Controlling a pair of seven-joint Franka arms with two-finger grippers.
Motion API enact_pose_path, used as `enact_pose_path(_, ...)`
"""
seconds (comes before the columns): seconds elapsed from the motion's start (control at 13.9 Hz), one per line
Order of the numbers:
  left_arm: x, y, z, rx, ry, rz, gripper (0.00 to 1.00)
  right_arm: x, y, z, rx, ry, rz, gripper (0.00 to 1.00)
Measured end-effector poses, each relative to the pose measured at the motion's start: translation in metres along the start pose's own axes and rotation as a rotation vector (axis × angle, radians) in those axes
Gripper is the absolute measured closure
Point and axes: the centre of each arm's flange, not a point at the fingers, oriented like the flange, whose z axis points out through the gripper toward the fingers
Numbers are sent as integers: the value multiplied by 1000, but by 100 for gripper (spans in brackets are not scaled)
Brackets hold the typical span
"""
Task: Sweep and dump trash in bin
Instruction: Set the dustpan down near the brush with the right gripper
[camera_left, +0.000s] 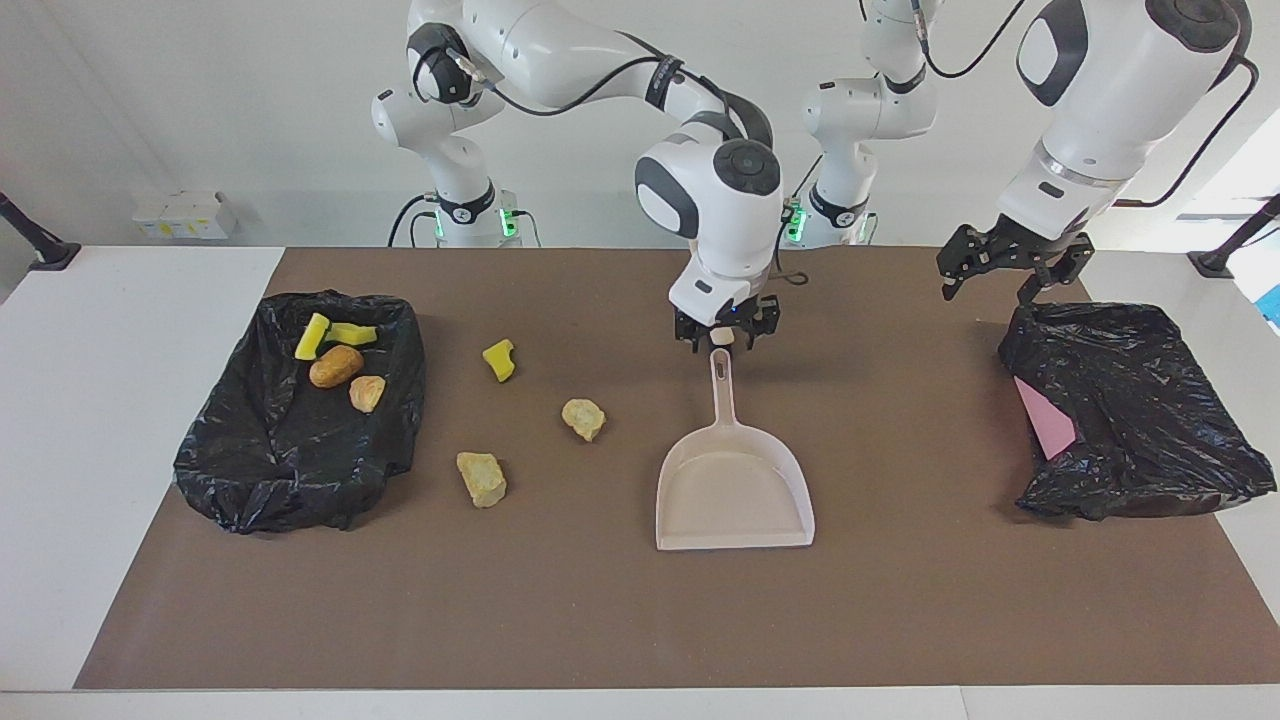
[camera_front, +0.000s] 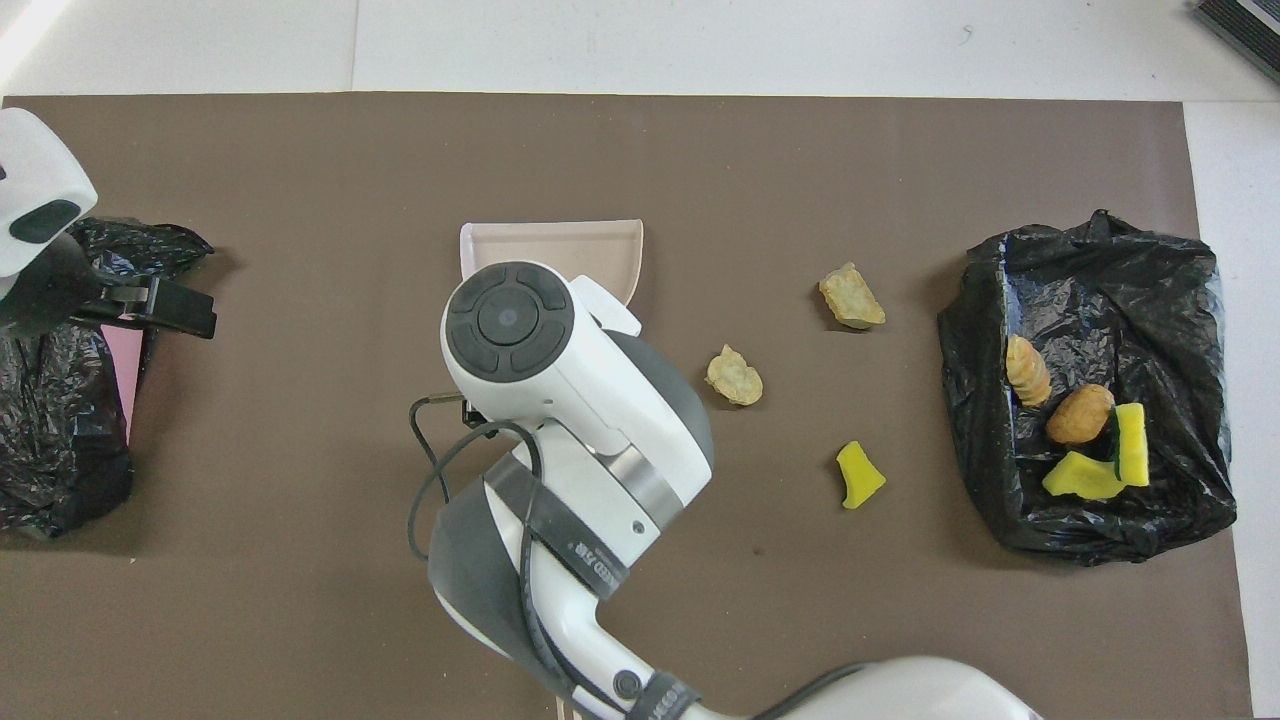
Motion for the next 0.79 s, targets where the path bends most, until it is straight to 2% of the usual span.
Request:
enact_pose_path(0.14, 6, 7, 6, -13, 11, 8, 0, -53, -2, -8, -16, -29, -38, 16)
enact_pose_path(0.36, 22, 44, 27, -22, 23, 13, 0, -127, -10, 6, -34, -65, -92, 16)
enact_pose_path(0.5, 34, 74, 50, -31, 29, -1, 0, -165, -7, 32, -14, -41, -101, 15)
enact_pose_path(0.65, 40, 111, 79, -38, 48, 1, 0, -198, 1, 60, -18, -52, -118, 15)
enact_pose_path(0.79, 36, 147, 110, -40, 40, 27, 0, -218, -1, 83, -19, -57, -133, 16)
